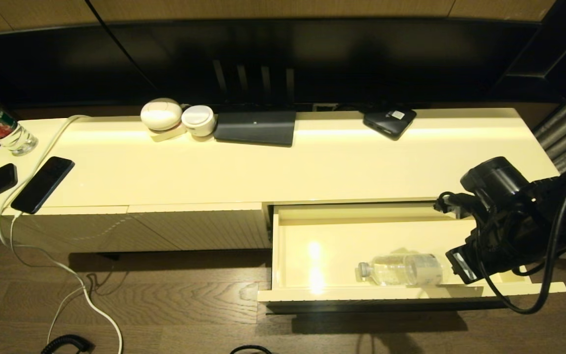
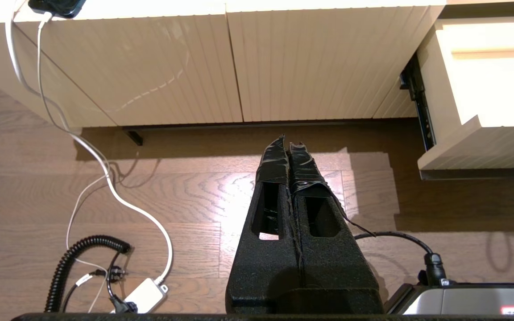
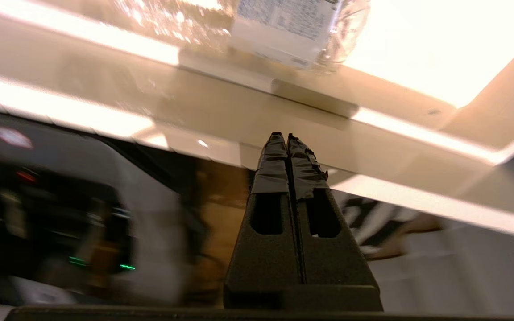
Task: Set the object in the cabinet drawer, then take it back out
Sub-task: Take the mineral water out of the drawer and put it on the table
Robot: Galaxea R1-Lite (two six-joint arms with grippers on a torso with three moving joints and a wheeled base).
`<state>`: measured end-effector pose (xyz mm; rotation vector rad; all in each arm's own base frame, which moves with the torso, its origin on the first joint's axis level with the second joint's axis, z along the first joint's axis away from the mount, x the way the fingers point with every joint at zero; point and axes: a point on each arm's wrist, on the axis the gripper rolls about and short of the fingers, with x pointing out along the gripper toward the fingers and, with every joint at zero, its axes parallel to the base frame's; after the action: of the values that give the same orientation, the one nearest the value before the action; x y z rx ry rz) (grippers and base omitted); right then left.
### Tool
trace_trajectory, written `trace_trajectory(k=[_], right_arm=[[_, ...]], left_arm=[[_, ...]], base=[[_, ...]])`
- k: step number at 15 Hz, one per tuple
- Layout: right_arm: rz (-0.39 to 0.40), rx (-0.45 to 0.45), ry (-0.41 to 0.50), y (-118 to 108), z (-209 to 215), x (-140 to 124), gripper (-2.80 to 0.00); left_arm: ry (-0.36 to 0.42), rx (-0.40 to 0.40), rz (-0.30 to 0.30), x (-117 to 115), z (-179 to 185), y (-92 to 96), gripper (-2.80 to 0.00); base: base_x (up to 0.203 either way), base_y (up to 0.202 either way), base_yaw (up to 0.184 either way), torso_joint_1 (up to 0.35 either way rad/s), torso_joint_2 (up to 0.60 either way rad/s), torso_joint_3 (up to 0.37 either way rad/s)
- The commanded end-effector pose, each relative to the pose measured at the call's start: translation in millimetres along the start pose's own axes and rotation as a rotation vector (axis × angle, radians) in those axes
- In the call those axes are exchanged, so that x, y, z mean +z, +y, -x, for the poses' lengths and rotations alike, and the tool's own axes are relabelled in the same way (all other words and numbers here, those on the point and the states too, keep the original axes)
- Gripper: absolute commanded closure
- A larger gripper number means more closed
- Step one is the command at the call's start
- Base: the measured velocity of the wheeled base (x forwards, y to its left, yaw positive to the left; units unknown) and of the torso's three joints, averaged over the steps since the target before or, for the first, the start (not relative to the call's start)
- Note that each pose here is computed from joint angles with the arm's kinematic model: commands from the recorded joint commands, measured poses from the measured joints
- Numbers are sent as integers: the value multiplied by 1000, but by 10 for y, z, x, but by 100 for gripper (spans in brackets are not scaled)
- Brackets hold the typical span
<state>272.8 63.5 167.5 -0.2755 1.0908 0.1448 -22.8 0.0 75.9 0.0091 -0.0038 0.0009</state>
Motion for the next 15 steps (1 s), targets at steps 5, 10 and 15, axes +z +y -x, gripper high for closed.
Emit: trace_trajectory(k=[5,10,15], right_arm=[[765,-74,-13,-152,43,-119,0],[1070,23,-136,-115,-155,-1,0],[1138,65,-149,-101,-293,42,0]], left_arm=[[1,1,0,-3,-1,0,0],[1,0,0,-3,-1,0,0],[1,1,0,-4,-1,0,0]], base=[[0,0,0,0,0,0],[0,0,0,0,0,0],[0,0,0,0,0,0]])
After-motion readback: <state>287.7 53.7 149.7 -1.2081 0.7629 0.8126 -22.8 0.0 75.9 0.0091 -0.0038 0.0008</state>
